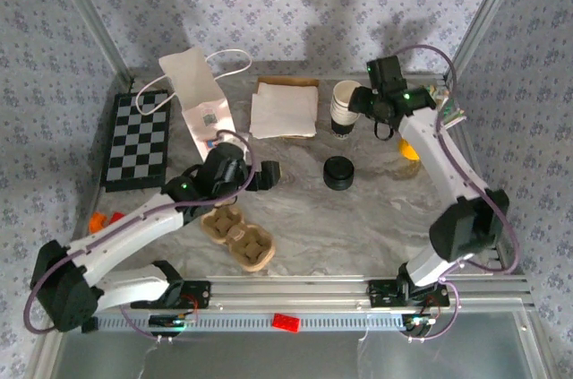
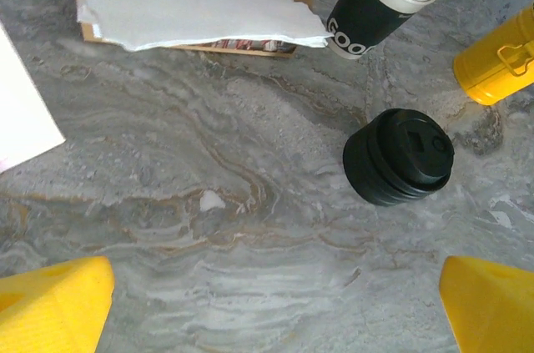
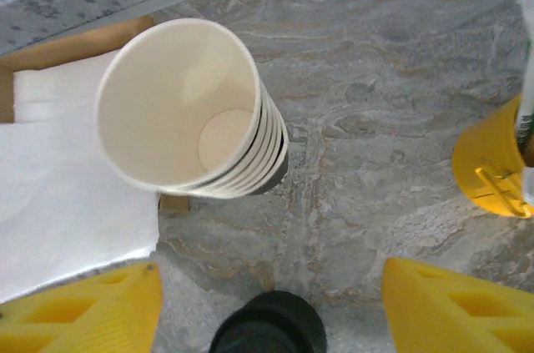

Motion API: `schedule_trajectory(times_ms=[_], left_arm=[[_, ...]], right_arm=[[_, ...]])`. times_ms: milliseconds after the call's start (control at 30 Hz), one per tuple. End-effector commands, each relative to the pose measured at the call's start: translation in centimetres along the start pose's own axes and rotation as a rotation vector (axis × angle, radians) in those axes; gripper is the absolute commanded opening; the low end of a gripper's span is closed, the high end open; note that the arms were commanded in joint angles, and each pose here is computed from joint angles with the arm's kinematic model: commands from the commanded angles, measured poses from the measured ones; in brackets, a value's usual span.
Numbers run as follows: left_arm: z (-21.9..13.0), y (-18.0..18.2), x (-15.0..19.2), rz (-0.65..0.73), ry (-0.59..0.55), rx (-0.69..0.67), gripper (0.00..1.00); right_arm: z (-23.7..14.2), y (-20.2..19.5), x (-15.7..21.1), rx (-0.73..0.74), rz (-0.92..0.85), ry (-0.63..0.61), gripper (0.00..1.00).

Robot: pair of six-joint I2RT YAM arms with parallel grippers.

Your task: Pack the takeout coffee

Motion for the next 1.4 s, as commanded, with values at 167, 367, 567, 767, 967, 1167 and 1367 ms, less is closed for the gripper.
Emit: schedule_trajectory(times_ms=[167,367,567,767,967,1167,1367], left_arm=[[1.9,-3.3,-1.6,0.076,-0.002,0.059,1.00],[3.2,-3.9,-1.7,0.082,0.017,0.055,1.00],[3.5,-4.1,-2.0,0.088,0.011,0.046,1.00],[3.5,-4.3,-2.2,0.095,0.014,0.042,1.00],[3.5,-4.2,-2.3,0.096,0.014,0.039,1.00],[3.3,-4.4,-2.5,0.099,0.007,0.039,1.00],[3.0,-4.7,-2.9,0.099,0.005,0.041,1.00]], right_arm=[[4.0,-0.5,-2.5,0.007,0.027,0.072,0.48],[6.4,0.1,-3.4,0.003,0.002,0.107,0.40],[7.2,0.0,-3.4,0.034,-0.015,0.136,0.33],[7.7,0.1,-3.5,0.032,-0.022,0.144,0.26],[7.4,0.4,-3.9,0.021,-0.033,0.133,0.14],[5.7,0.6,-5.1,0.000,-0.032,0.093,0.04],[3.0,0.5,-6.4,-0.027,-0.011,0.038,0.00]])
Point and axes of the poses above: each hand's point on the last joint's axis, 136 mm out from that joint toward the fingers, its own z axis out along the fingers, its own y axis along the line the jaws close on, x = y × z, the point moved 3 cm from there along -z, back along the fingers, and after that the axes turned 14 degrees about -z, right-handed, at the moved point
